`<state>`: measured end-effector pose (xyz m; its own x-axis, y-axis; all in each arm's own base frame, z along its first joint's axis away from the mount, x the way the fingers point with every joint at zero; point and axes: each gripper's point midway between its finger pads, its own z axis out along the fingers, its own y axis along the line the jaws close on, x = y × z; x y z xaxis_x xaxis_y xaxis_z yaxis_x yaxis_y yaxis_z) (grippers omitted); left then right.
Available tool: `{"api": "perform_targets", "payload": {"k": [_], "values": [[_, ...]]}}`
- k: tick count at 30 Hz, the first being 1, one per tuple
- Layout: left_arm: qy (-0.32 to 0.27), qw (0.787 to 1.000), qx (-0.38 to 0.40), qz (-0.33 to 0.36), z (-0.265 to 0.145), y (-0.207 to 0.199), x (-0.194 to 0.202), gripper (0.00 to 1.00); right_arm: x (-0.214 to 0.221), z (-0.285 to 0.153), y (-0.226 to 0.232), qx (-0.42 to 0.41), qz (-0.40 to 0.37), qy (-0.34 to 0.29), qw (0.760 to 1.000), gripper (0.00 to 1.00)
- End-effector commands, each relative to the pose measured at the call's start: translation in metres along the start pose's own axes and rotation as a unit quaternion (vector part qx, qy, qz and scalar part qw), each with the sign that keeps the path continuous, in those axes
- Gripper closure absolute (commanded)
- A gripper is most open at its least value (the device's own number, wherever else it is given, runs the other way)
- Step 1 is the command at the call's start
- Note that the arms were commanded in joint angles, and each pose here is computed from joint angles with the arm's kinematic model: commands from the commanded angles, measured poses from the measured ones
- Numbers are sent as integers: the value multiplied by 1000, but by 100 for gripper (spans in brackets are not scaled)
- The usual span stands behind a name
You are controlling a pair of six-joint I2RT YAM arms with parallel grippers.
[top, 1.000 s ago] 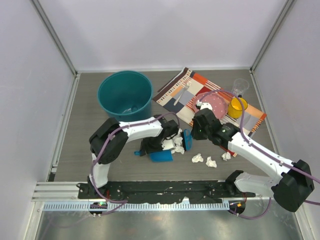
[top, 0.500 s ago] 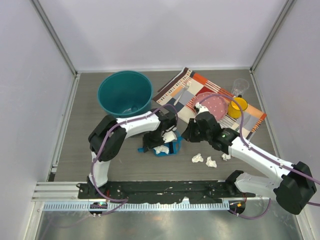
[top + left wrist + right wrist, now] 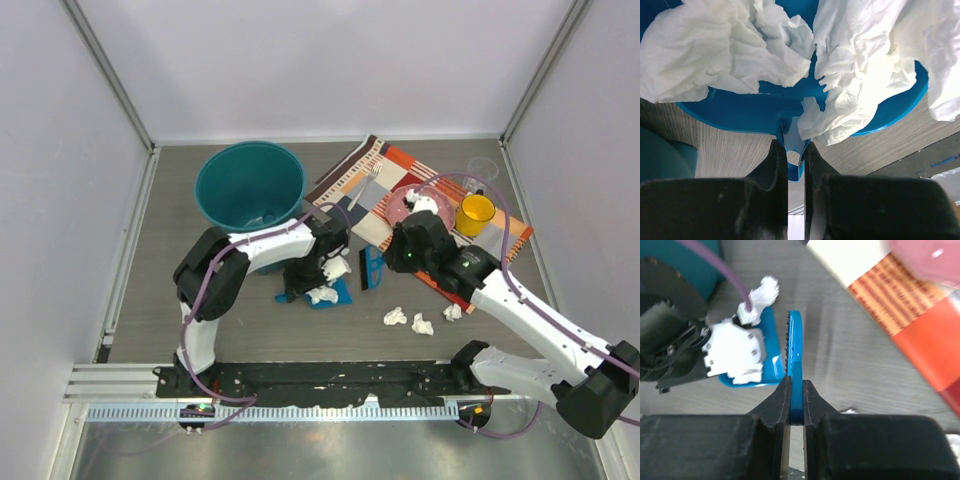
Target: Sweep away the paper scraps from the table
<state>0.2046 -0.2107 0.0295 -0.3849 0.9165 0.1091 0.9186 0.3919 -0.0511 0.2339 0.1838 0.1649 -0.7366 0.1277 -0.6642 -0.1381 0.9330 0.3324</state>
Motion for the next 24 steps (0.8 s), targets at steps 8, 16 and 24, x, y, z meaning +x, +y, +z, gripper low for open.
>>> {"api": "perform_targets", "payload": {"k": [8, 16, 24], "values": [[-24, 1000, 8, -11, -9, -6, 4, 100, -107, 30, -21, 11, -47, -101, 994, 99], [-17, 1000, 5, -11, -6, -5, 7, 100, -145, 86, 24, -109, -18, -124, 986, 99], [-18, 1000, 2, -20, -7, -2, 10, 100, -116, 121, 28, -147, 12, -97, 984, 99]]}}
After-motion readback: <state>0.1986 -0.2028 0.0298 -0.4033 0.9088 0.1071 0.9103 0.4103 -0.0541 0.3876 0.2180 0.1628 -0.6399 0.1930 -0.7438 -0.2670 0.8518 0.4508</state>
